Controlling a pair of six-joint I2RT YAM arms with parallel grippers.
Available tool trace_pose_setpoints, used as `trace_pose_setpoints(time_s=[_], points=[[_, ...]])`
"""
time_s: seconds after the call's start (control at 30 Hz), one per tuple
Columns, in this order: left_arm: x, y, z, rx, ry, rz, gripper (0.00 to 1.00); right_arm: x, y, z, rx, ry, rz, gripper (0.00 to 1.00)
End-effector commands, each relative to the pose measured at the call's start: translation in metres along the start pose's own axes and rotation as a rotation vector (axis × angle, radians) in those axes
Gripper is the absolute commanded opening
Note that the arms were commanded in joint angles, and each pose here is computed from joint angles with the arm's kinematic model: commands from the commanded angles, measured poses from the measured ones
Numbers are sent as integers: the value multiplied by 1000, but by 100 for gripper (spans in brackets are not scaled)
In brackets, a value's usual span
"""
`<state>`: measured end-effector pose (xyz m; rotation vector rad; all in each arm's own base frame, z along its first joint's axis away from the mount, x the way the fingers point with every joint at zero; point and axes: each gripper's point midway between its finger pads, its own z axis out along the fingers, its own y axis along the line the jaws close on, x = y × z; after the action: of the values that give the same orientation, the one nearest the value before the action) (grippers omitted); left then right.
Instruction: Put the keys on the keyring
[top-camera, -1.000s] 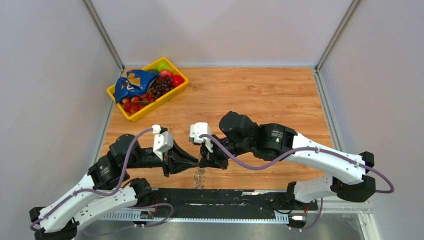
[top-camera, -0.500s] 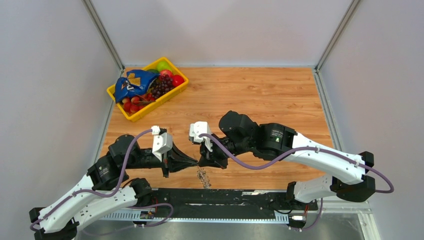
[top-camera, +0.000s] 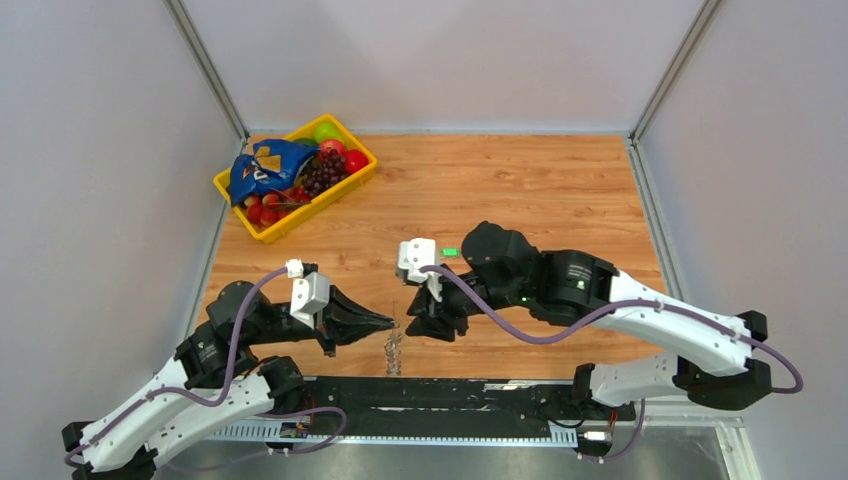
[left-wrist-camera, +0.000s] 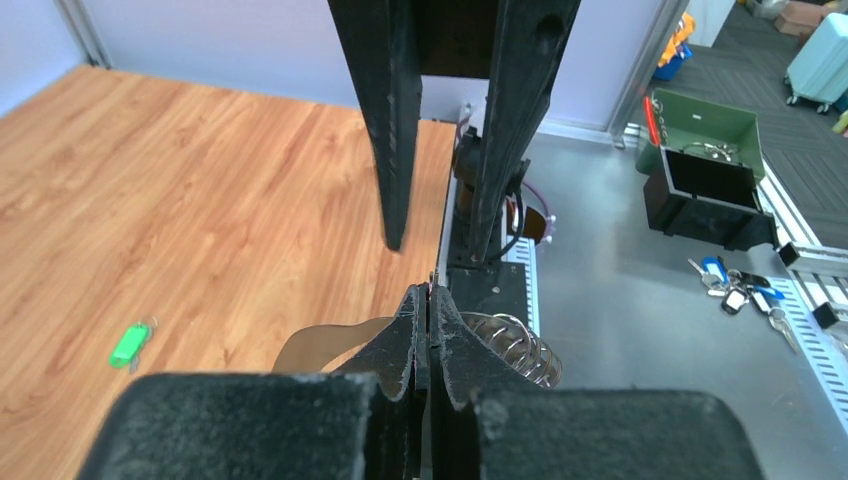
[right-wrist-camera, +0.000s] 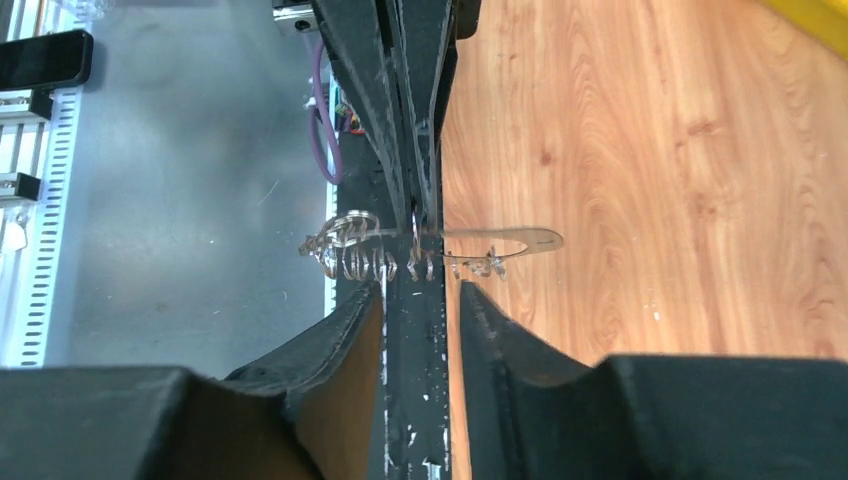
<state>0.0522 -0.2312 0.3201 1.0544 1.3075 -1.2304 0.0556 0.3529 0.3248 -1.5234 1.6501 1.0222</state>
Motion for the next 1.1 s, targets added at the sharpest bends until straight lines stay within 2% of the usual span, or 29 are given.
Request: trace_pose_setpoints(time_s=[0.0, 0.17, 0.23, 0.37, 0.53, 0.6, 0.87, 1.07], points=[[-36, -5, 0, 18, -153, 76, 0, -26, -2, -36, 78, -155, -37, 42], [-33, -15, 3, 94, -181, 109, 0, -16, -11, -46, 143, -191, -57, 54], [-39, -20, 2, 125, -235, 154, 0, -5, -18, -44, 180, -178, -59, 57], [-38, -26, -3, 154, -304, 241, 0, 10, -35, -41, 270, -169, -53, 58], [-34, -19, -11, 100, -358, 378, 0, 23, -57, -39, 391, -161, -41, 58], [-33, -9, -12, 45, -347, 431, 0, 27, -67, -39, 447, -165, -26, 58], [-20, 33, -9, -131, -160, 580, 0, 32, -85, -37, 549, -188, -10, 61], [-15, 48, -13, -197, -121, 669, 0, 37, -104, -39, 660, -174, 0, 65]])
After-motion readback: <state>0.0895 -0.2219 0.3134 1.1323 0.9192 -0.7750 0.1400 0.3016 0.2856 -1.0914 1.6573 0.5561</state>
